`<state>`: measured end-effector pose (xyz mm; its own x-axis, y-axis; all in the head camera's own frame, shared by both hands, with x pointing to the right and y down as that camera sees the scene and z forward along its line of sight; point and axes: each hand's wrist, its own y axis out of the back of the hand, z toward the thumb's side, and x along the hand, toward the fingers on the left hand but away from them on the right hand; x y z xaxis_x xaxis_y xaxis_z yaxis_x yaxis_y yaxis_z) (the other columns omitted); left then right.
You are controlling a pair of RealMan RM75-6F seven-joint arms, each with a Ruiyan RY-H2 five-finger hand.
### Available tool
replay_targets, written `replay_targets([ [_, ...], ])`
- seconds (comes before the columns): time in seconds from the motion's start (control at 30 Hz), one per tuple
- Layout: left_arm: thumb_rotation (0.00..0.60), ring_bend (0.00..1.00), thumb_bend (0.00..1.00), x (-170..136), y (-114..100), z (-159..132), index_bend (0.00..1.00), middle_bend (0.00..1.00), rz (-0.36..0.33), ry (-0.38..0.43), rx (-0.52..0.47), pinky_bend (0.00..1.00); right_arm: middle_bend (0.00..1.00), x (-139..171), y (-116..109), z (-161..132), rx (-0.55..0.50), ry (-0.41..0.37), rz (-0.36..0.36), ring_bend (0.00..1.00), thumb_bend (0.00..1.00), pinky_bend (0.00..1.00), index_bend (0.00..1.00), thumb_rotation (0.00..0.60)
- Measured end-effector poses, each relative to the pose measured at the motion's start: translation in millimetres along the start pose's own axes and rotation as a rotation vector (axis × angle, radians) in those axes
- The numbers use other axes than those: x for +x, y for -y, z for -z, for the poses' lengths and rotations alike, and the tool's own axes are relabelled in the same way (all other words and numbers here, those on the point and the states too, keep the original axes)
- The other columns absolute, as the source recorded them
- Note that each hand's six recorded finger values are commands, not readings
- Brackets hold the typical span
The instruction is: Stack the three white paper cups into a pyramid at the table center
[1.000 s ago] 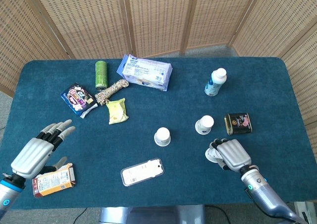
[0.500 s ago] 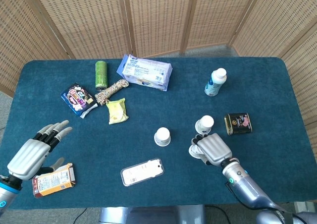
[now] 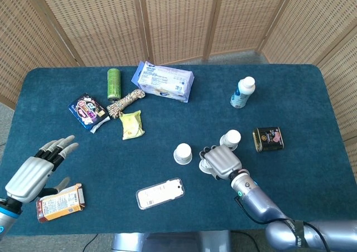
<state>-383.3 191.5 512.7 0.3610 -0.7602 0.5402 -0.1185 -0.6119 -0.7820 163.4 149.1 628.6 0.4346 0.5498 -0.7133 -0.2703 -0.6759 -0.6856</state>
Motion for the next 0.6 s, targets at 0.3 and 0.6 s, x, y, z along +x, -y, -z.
replay_targets([
  [0.3, 0.6, 0.0, 0.43, -2, 0, 5, 0.04, 0.0, 0.0, -0.014, 0.0, 0.1, 0.33, -20, -5, -5, 0.025, -0.004, -0.003, 0.36, 0.48, 0.65, 0.36, 0.6],
  [0.6, 0.6, 0.0, 0.43, -6, 0, 10, 0.03, 0.0, 0.001, -0.033, -0.003, 0.1, 0.32, -34, -6, -13, 0.04, -0.018, -0.013, 0.36, 0.48, 0.65, 0.35, 0.6],
])
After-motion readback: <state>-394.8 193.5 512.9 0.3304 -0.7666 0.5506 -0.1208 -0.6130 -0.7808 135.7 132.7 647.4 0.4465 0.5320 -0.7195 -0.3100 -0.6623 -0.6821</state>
